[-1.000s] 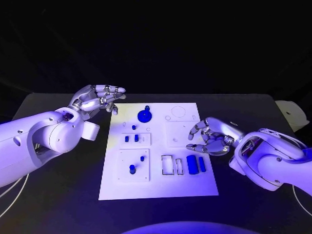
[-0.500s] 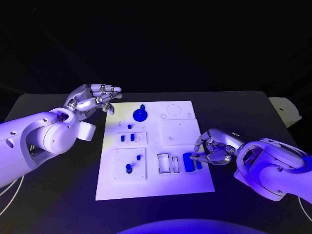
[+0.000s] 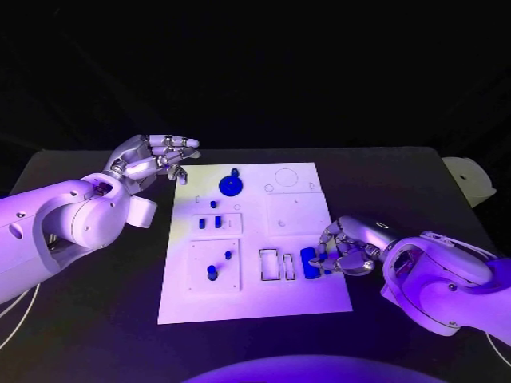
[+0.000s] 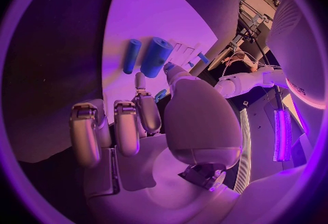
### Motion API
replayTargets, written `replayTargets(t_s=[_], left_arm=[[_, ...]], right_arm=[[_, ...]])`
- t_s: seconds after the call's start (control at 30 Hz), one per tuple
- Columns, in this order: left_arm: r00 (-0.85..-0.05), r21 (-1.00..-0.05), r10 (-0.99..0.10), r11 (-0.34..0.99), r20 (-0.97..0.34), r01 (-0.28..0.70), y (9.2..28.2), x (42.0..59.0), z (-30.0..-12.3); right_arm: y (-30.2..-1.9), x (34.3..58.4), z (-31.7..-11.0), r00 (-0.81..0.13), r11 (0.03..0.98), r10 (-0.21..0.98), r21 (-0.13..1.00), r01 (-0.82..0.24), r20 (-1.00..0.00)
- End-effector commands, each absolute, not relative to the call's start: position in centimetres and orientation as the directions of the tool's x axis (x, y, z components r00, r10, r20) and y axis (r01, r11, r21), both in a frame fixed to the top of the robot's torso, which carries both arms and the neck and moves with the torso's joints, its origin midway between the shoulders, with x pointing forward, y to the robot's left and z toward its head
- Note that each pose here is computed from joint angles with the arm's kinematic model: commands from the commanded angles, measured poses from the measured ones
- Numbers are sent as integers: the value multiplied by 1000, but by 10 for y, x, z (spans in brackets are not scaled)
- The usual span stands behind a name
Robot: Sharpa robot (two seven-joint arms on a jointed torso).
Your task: Assemble the parts on the task board
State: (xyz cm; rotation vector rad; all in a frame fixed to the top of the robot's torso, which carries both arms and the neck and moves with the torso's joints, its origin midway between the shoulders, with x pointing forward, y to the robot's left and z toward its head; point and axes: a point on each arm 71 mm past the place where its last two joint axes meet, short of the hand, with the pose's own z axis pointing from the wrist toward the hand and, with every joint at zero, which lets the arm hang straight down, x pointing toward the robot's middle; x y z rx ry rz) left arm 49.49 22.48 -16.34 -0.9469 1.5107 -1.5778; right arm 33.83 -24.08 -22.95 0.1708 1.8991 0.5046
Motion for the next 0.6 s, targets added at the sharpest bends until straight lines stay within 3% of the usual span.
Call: replayTargets(t_s=[0.03,0.6], left_arm=[[-457,-999,-889,-42,24,30,224,494,-162],[-457,-999,-889,-41,24,28,224,494,-162]], right_arm=[[-240,338,-230,-371,910,327,396,-126,-869],[-229,336,-237,-400,908,311,394,-143,-862]])
